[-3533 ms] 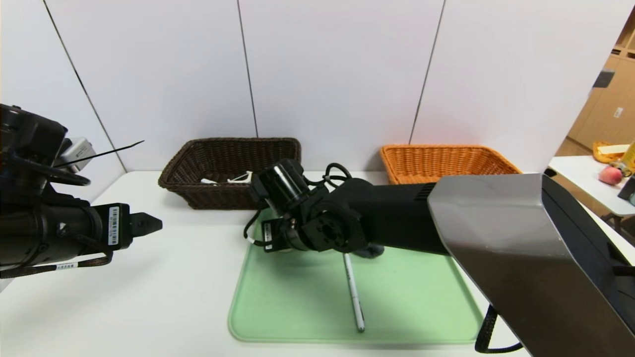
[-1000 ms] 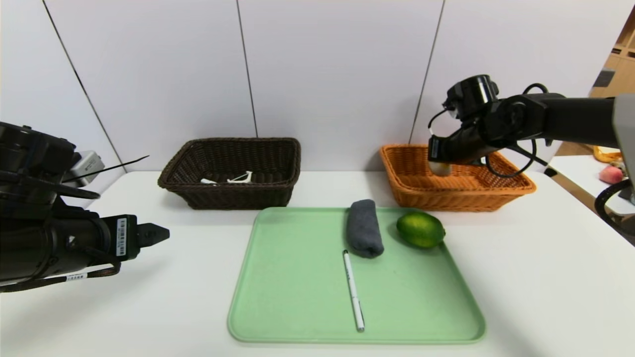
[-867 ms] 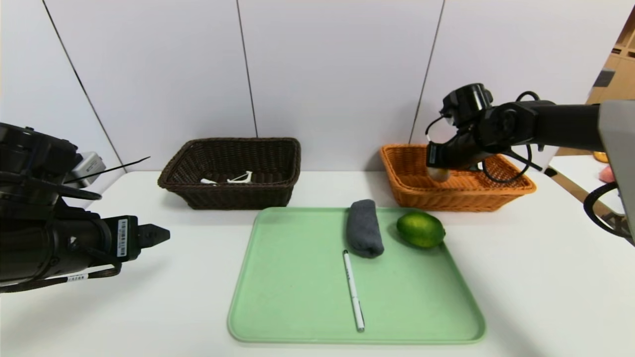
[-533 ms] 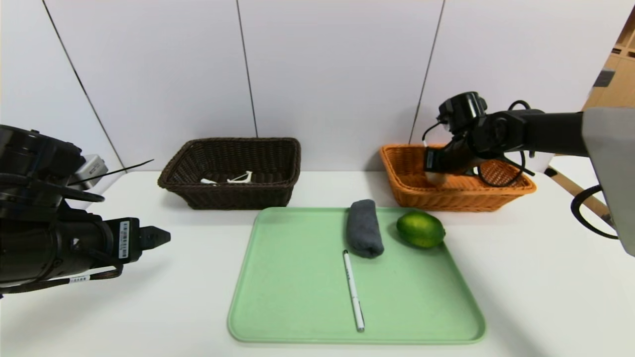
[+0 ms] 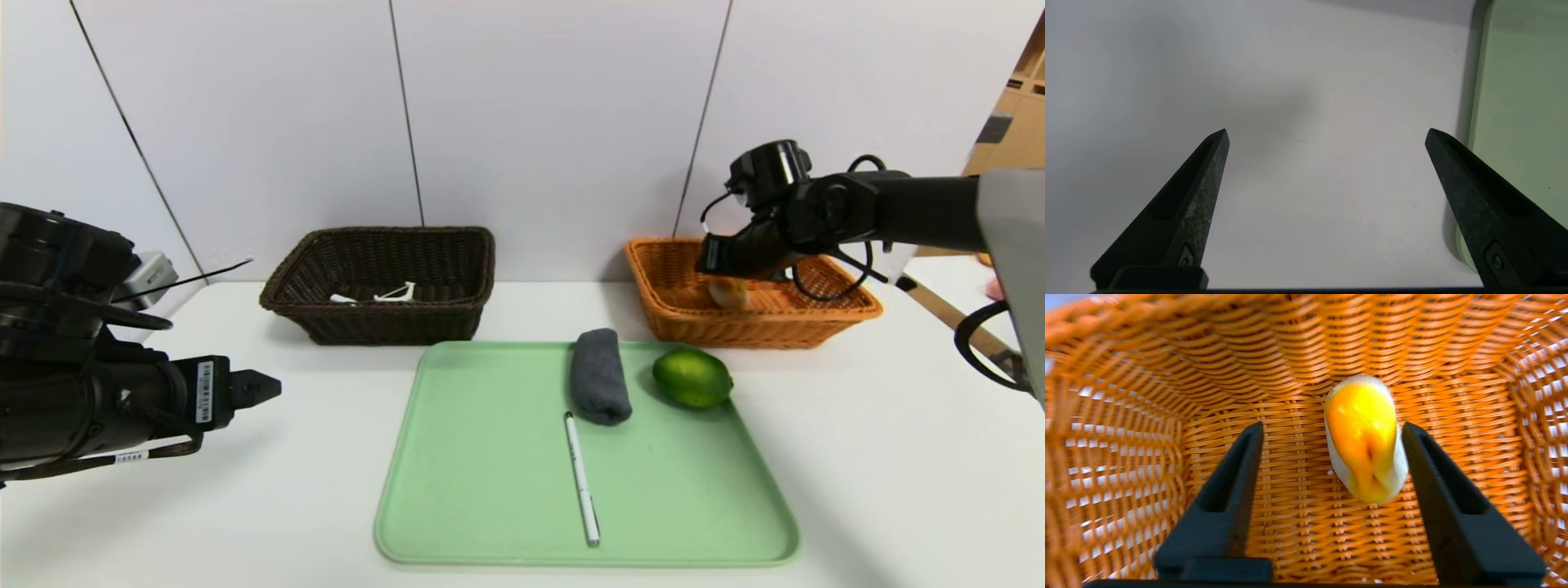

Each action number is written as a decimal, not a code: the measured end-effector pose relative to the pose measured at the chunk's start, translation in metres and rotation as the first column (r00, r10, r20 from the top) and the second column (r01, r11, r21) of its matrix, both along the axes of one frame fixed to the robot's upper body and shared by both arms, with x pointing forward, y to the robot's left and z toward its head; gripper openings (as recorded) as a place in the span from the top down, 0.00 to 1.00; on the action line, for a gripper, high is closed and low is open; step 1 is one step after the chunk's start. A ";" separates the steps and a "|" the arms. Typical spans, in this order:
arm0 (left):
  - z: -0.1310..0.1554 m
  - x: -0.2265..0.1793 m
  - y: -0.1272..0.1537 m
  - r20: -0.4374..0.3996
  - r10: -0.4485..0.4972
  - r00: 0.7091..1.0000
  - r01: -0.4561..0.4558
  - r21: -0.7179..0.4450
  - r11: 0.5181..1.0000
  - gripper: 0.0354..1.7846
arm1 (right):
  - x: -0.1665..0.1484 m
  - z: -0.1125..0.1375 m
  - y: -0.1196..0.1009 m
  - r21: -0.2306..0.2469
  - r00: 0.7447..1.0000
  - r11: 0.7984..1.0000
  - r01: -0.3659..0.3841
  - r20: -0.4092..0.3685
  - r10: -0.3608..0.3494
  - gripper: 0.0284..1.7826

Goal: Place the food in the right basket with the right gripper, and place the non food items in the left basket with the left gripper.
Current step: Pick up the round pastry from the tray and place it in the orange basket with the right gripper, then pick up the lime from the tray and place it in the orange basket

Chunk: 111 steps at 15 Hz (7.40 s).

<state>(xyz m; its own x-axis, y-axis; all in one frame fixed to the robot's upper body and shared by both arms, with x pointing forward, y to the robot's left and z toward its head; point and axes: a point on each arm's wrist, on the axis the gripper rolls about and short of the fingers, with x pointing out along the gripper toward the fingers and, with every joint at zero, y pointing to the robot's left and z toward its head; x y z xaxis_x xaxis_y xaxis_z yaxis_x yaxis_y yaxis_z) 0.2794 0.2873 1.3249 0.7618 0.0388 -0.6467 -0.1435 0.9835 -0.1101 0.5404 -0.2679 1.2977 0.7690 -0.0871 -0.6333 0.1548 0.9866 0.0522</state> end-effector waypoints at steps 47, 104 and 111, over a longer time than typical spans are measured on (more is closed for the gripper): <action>0.075 0.024 -0.142 -0.091 -0.324 0.942 0.308 -0.150 0.939 0.06 | -0.122 0.030 0.077 0.344 0.787 0.813 0.470 -0.581 -0.209 0.05; 0.055 0.007 -0.107 -0.096 -0.280 0.955 0.265 -0.145 0.953 0.06 | -0.143 0.124 0.023 0.578 0.989 0.816 0.020 -0.128 0.067 0.34; 0.056 0.002 -0.099 -0.090 -0.270 0.959 0.255 -0.144 0.956 0.06 | -0.072 0.083 0.010 0.392 0.992 0.913 -0.113 0.000 0.123 0.34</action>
<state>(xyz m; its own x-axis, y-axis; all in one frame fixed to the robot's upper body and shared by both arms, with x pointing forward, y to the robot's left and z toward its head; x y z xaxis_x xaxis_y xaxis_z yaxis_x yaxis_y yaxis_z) 0.2818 0.1884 1.3810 0.6594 -0.2429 -0.7115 0.0997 0.9663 -0.2375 0.4680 -0.2576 1.3806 0.7423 0.2615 -0.6170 0.0446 0.8994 0.4349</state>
